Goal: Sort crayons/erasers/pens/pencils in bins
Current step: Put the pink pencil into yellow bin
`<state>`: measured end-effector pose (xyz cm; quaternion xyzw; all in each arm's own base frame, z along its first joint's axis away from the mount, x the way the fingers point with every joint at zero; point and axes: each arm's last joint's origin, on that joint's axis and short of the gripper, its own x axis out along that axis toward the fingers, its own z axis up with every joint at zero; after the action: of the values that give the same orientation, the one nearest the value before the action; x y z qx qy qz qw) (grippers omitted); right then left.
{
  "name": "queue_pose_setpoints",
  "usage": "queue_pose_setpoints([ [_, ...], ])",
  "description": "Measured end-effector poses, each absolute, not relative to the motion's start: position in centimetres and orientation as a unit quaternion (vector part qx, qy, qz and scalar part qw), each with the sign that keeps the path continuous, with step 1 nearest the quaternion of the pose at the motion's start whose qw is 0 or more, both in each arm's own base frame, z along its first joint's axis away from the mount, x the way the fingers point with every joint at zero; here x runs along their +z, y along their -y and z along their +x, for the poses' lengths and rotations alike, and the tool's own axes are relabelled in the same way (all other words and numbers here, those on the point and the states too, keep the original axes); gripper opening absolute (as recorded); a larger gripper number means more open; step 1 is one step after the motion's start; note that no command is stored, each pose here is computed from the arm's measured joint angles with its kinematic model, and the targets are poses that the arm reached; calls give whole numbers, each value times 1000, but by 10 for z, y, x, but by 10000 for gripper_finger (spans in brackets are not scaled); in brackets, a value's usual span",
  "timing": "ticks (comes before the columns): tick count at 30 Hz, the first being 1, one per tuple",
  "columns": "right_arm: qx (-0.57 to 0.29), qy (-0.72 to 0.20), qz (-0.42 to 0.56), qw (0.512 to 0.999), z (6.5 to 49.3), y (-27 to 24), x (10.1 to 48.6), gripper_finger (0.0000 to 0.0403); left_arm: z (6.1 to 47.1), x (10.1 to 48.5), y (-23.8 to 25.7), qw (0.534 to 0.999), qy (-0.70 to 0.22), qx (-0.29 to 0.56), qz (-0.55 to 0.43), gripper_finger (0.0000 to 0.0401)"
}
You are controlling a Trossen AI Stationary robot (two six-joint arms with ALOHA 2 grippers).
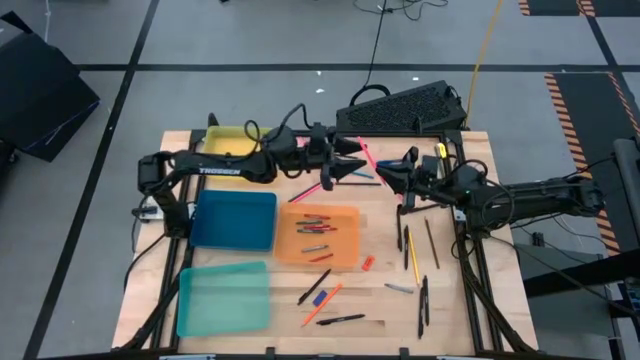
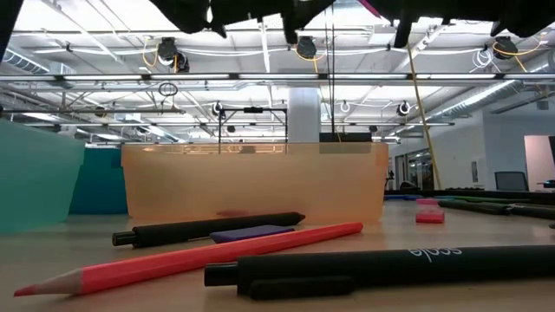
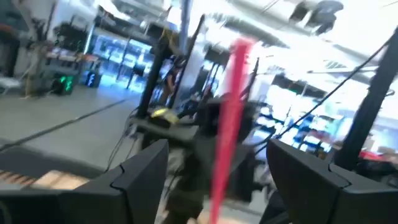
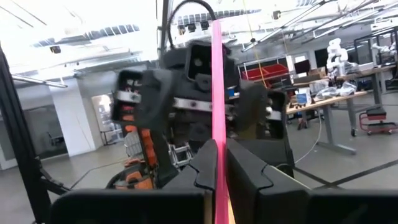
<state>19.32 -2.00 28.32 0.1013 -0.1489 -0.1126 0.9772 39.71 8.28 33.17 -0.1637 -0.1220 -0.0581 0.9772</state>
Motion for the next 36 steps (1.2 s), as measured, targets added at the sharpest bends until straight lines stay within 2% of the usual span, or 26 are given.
queue_pose_setpoints([
  [6,-113,146,101,978,194,20,282,13,414,337,-74,981,128,-67,-133,271],
  [9,-110,146,99,978,194,20,282,13,418,341,-66,983,130,-96,-91,243],
  [12,-108,145,98,979,194,20,282,13,417,342,-62,988,110,-90,-67,185],
  [18,-117,145,93,978,194,20,282,12,415,336,-66,994,55,-71,-65,31],
  [19,-117,145,91,978,194,20,282,13,415,335,-68,994,49,-68,-71,16],
  [23,-135,146,92,976,193,21,282,32,414,335,-73,994,47,-60,-80,7],
  [30,-147,114,94,978,195,22,275,93,404,339,-76,997,6,-34,-65,2],
  [33,-150,33,106,982,197,20,261,118,394,346,-75,1000,-25,3,-18,3],
  [36,-147,-100,99,979,199,13,252,137,380,353,-74,997,-62,40,21,2],
])
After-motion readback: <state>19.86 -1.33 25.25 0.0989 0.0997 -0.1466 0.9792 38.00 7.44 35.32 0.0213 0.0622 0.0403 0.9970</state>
